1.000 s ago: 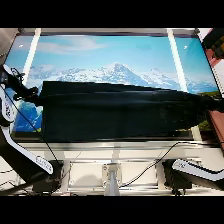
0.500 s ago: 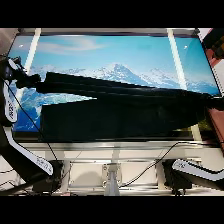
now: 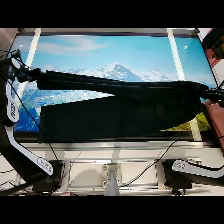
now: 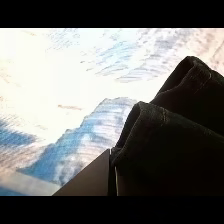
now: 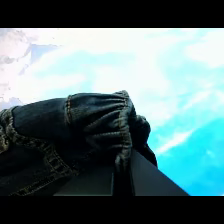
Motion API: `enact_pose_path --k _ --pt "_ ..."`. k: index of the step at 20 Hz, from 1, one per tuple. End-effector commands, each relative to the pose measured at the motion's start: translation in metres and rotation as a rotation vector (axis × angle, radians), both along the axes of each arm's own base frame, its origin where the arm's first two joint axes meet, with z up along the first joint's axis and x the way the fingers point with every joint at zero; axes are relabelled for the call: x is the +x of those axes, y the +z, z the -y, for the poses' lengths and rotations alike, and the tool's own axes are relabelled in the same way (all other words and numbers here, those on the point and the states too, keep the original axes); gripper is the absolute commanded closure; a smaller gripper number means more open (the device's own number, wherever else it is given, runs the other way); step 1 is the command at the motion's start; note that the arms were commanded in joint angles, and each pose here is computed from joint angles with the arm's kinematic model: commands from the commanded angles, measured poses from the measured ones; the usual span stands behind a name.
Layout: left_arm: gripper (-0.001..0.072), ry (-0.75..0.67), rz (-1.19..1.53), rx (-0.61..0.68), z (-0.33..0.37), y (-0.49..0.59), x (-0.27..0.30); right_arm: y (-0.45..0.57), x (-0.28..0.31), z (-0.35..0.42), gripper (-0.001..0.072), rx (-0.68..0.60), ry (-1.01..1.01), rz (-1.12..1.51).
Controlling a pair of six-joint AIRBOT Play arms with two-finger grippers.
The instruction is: Fold the clothes and pants, and hang the long-sleeved shirts on hangers.
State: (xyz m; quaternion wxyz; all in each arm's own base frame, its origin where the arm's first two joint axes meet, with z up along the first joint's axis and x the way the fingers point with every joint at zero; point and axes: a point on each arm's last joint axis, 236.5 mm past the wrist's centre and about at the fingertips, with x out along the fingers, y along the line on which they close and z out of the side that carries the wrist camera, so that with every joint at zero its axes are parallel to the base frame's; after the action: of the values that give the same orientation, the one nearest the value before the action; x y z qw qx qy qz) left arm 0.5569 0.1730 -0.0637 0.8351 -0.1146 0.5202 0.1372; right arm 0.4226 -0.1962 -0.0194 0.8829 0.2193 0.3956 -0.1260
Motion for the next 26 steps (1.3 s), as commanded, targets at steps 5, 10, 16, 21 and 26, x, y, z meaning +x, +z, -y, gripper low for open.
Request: enact_pose_path --k 5,10,16,21,26 --pt "0.0691 0.000 -0.358 0.014 -0.008 -0.035 -0.078 -0.024 0.007 -0.003 0.0661 0.063 -0.072 -0.025" --pt "0.0691 0.026 -0.624 -0.013 -0.011 -0.045 -0.140 -0.029 0.002 -0.005 0.0661 0.051 -0.049 -0.056" --pt "0.0689 -0.049 -0.729 -0.044 -0.002 -0.040 -0.163 -0.031 -0.001 -0.008 0.0661 0.060 -0.037 -0.070" --pt "0.0231 -0.075 -0.762 -0.063 0.003 -0.038 -0.170 -0.038 -0.011 -0.020 0.0279 0.084 0.007 -0.125" --pt "0.0224 -0.071 -0.663 -0.014 -0.005 -0.019 -0.153 -0.009 0.003 -0.017 0.0036 0.071 0.042 -0.096"
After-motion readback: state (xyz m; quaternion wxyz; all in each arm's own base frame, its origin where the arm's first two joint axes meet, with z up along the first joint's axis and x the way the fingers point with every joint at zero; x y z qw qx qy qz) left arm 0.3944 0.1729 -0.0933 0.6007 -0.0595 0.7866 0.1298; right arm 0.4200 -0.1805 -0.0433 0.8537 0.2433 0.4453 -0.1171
